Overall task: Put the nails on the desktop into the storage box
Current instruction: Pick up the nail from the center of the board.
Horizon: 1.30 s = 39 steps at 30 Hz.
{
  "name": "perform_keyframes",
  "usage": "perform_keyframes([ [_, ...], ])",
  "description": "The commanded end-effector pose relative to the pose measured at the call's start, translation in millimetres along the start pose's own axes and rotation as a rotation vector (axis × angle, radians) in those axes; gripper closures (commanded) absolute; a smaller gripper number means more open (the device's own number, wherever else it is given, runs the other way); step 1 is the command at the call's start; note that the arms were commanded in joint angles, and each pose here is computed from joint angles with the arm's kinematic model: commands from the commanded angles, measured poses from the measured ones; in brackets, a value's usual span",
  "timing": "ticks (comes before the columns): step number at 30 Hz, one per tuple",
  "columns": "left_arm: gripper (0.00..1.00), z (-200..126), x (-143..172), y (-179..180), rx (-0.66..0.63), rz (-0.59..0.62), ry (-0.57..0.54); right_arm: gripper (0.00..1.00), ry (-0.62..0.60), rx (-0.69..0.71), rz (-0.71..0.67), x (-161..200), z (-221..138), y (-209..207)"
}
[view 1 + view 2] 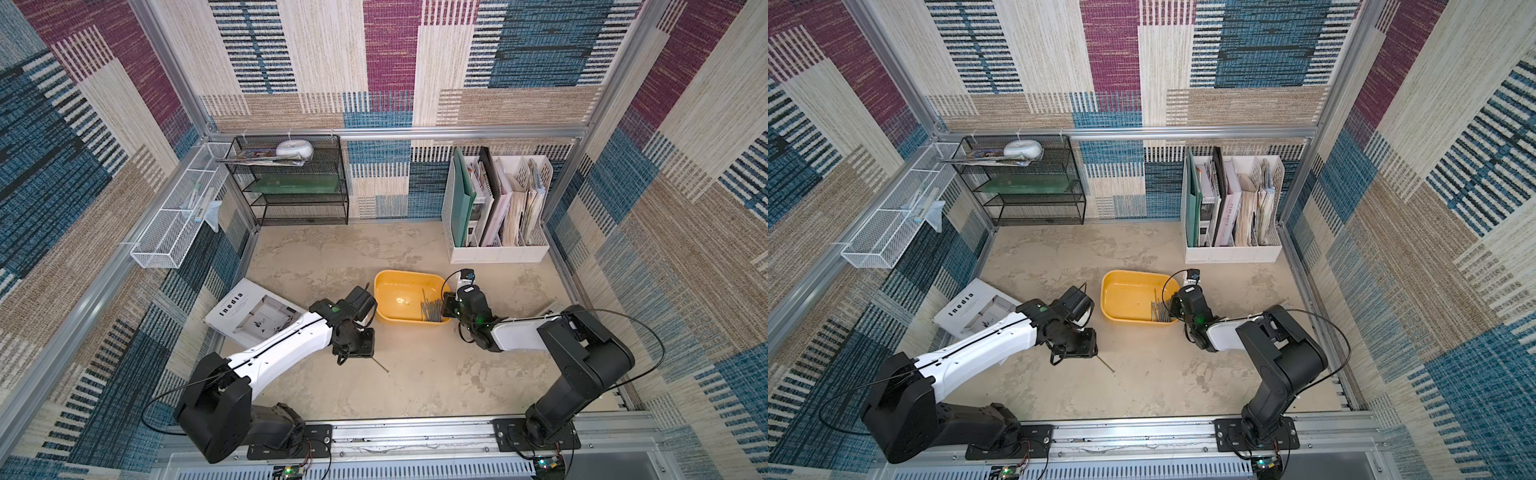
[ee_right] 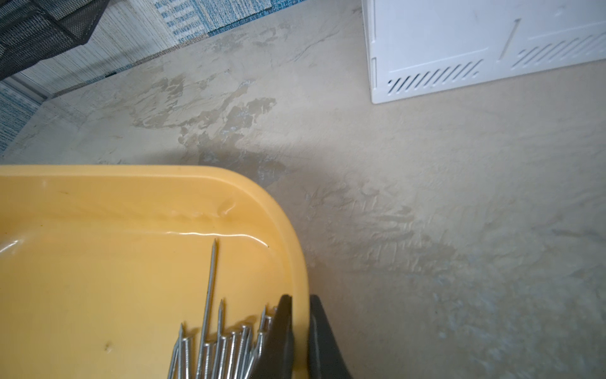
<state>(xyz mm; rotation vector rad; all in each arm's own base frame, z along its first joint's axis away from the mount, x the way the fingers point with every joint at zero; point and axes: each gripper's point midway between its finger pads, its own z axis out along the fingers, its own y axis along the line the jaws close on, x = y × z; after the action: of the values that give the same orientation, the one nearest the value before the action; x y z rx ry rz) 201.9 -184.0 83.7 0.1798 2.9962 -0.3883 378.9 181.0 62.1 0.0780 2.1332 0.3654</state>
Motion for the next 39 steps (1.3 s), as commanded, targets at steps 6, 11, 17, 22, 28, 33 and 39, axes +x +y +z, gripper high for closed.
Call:
perform_keyframes([
  [6,0.52,7,-15,-19,-0.059,0.337,-0.024,1.00,0.054,0.180,-0.010,-2,-8,-56],
  [11,0.52,21,-11,-29,-0.107,0.562,0.023,1.00,0.065,0.197,0.052,-8,-12,-82],
  [17,0.54,29,-3,-23,-0.178,0.709,0.078,1.00,0.111,0.220,0.060,-5,-6,-88],
  [22,0.51,31,3,-22,-0.191,0.536,0.131,1.00,0.101,0.202,0.068,-5,-7,-86],
  [28,0.54,40,29,-31,-0.157,0.600,0.179,1.00,0.102,0.199,0.070,-5,-8,-86],
  [33,0.55,21,20,-40,-0.129,0.758,0.078,1.00,0.100,0.199,0.081,-6,-8,-88],
  [39,0.55,27,18,-34,-0.153,0.909,0.101,1.00,0.103,0.193,0.089,-6,-9,-89],
])
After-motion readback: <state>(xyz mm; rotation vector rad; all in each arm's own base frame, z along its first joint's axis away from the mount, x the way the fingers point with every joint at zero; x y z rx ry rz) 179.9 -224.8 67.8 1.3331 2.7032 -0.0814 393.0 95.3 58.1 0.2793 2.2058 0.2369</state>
